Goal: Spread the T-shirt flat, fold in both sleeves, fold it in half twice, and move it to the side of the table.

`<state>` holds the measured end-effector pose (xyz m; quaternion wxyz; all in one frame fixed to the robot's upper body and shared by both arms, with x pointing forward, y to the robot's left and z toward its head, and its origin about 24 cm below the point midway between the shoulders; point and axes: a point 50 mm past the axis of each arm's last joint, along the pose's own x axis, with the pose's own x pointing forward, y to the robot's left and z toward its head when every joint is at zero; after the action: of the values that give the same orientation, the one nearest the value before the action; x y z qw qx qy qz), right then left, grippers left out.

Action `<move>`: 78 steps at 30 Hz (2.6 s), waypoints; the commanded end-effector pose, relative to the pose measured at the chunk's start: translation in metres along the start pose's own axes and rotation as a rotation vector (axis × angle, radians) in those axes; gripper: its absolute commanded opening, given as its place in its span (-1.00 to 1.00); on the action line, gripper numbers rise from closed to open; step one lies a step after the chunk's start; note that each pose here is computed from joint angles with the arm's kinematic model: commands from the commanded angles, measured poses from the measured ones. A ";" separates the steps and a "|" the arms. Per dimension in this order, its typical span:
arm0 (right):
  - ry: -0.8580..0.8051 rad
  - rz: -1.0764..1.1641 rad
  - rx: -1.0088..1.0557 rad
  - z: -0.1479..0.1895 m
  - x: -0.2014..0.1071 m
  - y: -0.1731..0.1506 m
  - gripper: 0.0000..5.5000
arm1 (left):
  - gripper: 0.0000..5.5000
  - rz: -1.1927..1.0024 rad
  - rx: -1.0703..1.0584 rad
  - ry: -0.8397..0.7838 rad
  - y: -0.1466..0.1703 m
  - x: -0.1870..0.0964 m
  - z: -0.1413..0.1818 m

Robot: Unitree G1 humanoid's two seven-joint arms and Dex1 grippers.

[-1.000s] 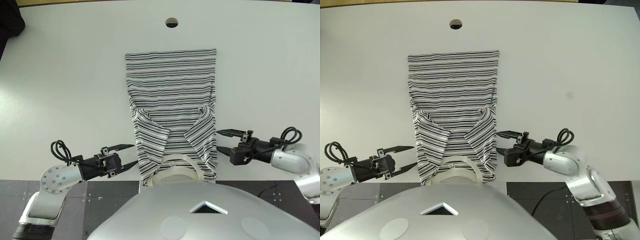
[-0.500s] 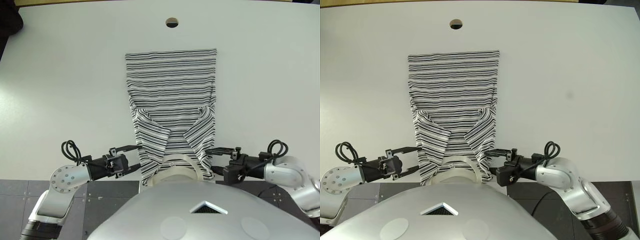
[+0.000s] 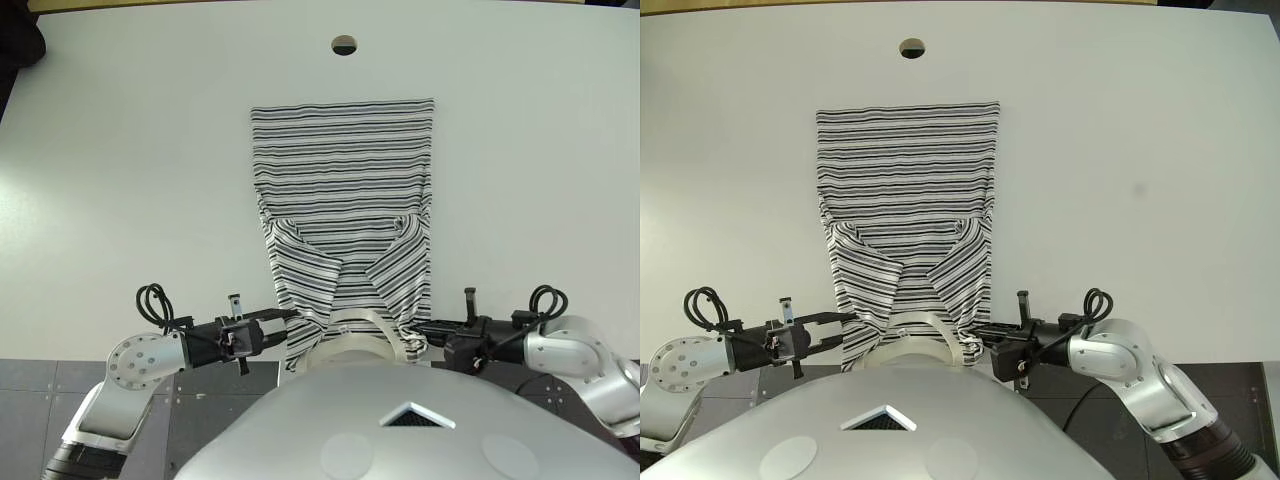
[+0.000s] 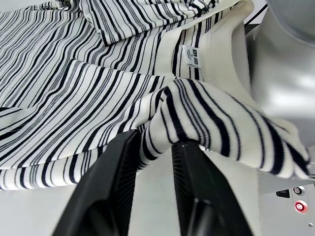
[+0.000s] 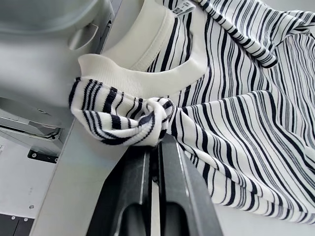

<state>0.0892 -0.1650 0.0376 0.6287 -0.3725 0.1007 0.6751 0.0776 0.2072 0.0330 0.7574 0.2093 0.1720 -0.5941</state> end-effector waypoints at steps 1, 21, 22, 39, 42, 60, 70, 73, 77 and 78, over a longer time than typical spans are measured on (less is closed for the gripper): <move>0.078 0.102 0.088 -0.013 -0.006 0.014 -0.96 | -0.80 -0.046 0.002 -0.009 -0.004 -0.001 0.003; -0.237 -0.444 0.346 -0.015 -0.031 -0.088 -0.96 | -0.96 0.345 -0.154 -0.040 0.067 -0.001 0.007; -0.243 -0.490 0.360 -0.019 -0.027 -0.098 -0.96 | -0.96 0.369 -0.171 -0.062 0.075 0.002 0.008; -0.285 -0.676 0.569 -0.074 0.008 -0.177 -0.87 | -0.96 0.670 -0.437 -0.153 0.197 0.051 0.014; -0.291 -0.692 0.595 -0.079 0.012 -0.185 -0.69 | -0.78 0.661 -0.464 -0.145 0.206 0.062 0.011; -0.145 -0.851 0.568 -0.098 0.020 -0.204 -0.62 | -0.59 1.135 -0.587 -0.328 0.255 0.019 0.008; -0.118 -0.836 0.311 -0.076 0.007 -0.221 -0.96 | -0.96 0.593 -0.120 -0.347 0.158 0.091 0.060; -0.091 -0.800 0.299 -0.076 0.013 -0.221 -0.96 | -0.96 0.484 -0.112 -0.292 0.136 0.111 0.057; -0.009 -0.720 0.289 -0.082 0.023 -0.218 -0.96 | -0.96 0.399 -0.125 -0.216 0.120 0.125 0.049; 0.030 -0.690 0.284 -0.086 0.025 -0.217 -0.96 | -0.96 0.371 -0.116 -0.193 0.115 0.127 0.046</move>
<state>0.3191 -0.1572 0.0356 0.8805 -0.2718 0.0492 0.3853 0.2267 0.1038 0.0273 0.8910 0.1173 0.0704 -0.4329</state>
